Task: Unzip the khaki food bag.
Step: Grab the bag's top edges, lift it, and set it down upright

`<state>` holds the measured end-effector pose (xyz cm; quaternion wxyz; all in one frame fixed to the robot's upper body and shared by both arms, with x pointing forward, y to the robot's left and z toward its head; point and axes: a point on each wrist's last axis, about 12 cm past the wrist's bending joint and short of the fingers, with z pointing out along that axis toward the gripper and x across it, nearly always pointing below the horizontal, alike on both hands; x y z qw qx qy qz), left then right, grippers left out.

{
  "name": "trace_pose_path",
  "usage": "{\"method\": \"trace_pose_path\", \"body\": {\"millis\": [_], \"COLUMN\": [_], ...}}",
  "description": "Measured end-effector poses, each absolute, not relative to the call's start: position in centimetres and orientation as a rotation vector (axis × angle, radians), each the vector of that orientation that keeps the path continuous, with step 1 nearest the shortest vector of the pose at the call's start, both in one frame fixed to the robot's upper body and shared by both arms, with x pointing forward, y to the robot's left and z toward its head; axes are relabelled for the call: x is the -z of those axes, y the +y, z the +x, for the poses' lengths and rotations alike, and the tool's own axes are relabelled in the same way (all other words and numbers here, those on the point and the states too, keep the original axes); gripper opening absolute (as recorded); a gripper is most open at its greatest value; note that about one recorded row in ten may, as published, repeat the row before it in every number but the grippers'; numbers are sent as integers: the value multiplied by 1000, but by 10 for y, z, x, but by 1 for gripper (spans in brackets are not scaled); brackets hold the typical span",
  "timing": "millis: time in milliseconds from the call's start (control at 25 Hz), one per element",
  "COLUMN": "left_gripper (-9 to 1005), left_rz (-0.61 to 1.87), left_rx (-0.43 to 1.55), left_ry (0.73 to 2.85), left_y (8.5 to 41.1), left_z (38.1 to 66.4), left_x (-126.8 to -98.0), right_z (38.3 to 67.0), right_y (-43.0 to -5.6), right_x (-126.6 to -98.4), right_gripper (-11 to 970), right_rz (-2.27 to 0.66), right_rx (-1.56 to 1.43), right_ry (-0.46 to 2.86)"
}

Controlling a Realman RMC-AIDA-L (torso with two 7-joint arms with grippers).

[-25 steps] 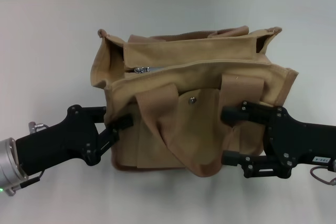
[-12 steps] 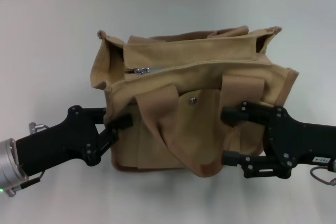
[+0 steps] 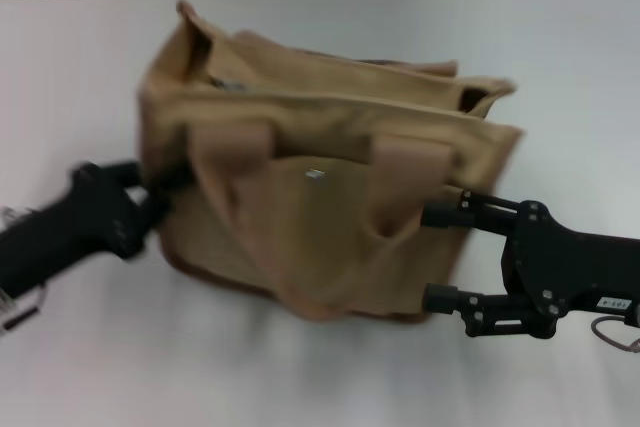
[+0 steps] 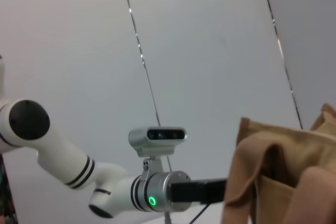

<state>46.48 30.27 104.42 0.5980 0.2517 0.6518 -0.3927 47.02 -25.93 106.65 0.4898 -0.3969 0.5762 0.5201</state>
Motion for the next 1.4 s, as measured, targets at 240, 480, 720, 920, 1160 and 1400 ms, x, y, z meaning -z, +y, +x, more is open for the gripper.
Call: {"method": "trace_pose_path", "body": {"millis": [240, 480, 720, 920, 1160, 1400], "left_gripper": [62, 61, 61, 60, 60, 59], "left_rz": [377, 422, 641, 731, 745, 745], "left_rx": [809, 853, 861, 837, 863, 865], "left_ry": [1394, 1227, 1279, 1334, 1304, 1290], "left_y": [334, 316, 266, 242, 234, 233], "left_z": [483, 502, 512, 502, 494, 493], "left_x": [-1071, -1094, -1072, -1049, -1046, -1047], "right_z": [467, 467, 462, 446, 442, 444], "right_y": [-260, -255, -258, -257, -241, -217], "right_x": [-1070, -1068, -1060, -1047, -1033, -1023], "right_gripper": [844, 844, 844, 843, 843, 843], "right_rz": [-838, -724, -620, -526, -618, -734], "right_rx": [-1273, -1216, -950, -601, -335, -172], "right_ry": [1336, 1264, 1164, 1092, 1097, 1118]}}
